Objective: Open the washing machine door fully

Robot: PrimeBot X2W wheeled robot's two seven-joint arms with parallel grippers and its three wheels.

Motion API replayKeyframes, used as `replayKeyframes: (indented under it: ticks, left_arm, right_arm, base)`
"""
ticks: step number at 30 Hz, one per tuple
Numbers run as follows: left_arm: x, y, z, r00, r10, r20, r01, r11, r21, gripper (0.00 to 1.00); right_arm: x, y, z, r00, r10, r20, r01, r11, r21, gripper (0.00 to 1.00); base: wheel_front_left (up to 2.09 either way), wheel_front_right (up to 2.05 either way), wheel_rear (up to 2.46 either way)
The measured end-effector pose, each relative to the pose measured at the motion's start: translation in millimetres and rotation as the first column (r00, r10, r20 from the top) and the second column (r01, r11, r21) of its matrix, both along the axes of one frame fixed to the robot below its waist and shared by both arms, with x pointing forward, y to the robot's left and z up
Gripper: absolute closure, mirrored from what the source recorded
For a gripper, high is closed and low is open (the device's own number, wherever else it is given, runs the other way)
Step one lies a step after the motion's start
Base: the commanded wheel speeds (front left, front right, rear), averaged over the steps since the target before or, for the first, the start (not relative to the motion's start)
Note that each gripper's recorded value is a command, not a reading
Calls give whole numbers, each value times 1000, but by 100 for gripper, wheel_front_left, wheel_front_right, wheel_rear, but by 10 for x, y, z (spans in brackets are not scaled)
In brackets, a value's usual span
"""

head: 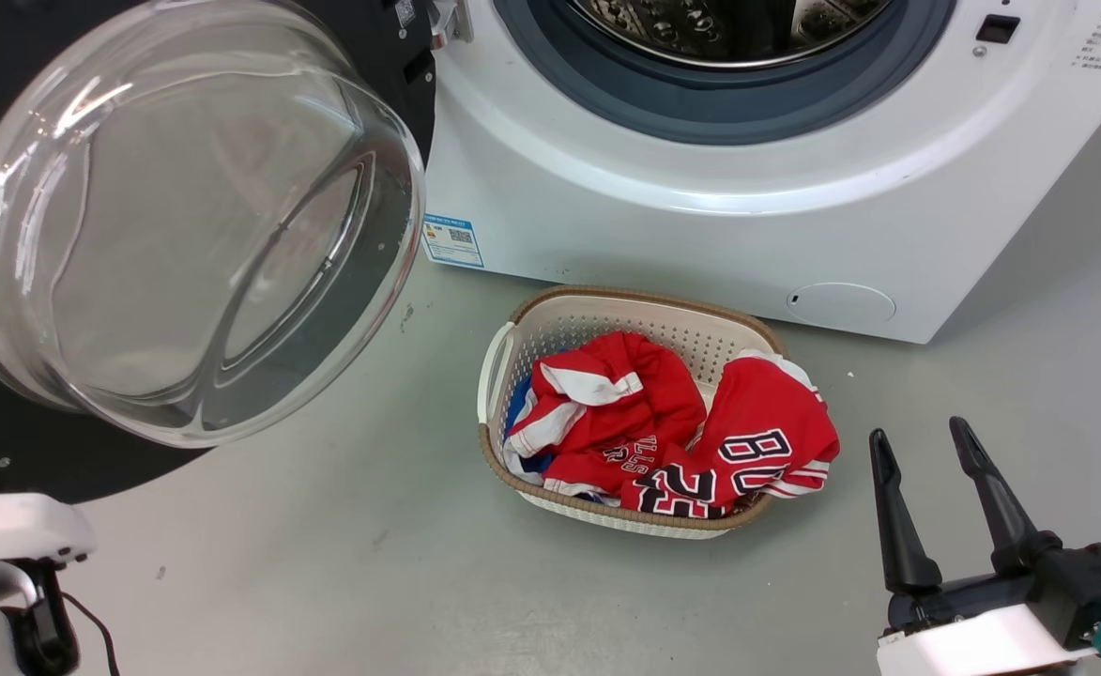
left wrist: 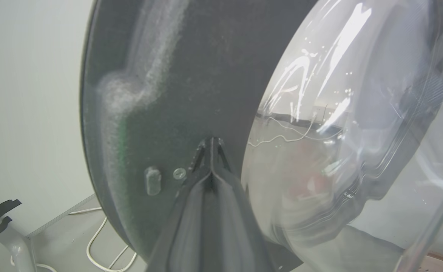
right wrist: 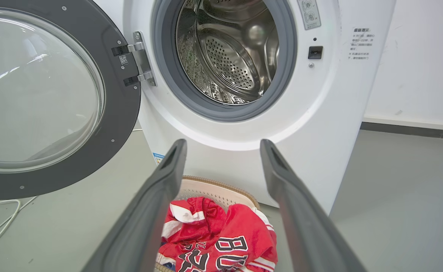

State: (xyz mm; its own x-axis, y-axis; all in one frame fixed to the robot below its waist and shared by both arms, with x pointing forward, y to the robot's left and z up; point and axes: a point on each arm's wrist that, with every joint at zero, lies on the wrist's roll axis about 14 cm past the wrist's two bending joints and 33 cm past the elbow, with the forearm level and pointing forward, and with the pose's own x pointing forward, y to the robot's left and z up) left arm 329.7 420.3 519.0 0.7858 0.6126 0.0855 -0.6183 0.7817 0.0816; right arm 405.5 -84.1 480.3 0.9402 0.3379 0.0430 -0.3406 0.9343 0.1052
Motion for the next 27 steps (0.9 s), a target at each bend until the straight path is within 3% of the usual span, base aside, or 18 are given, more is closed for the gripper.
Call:
replayKeyframes:
  ticks: [27]
  left_arm:
    - [232, 396, -115, 997, 62, -37, -64, 997, -47, 100]
  right_arm:
    - [91, -90, -70, 1000, -28, -6, 27, 999, -23, 0]
  base:
    - [0, 0, 0]
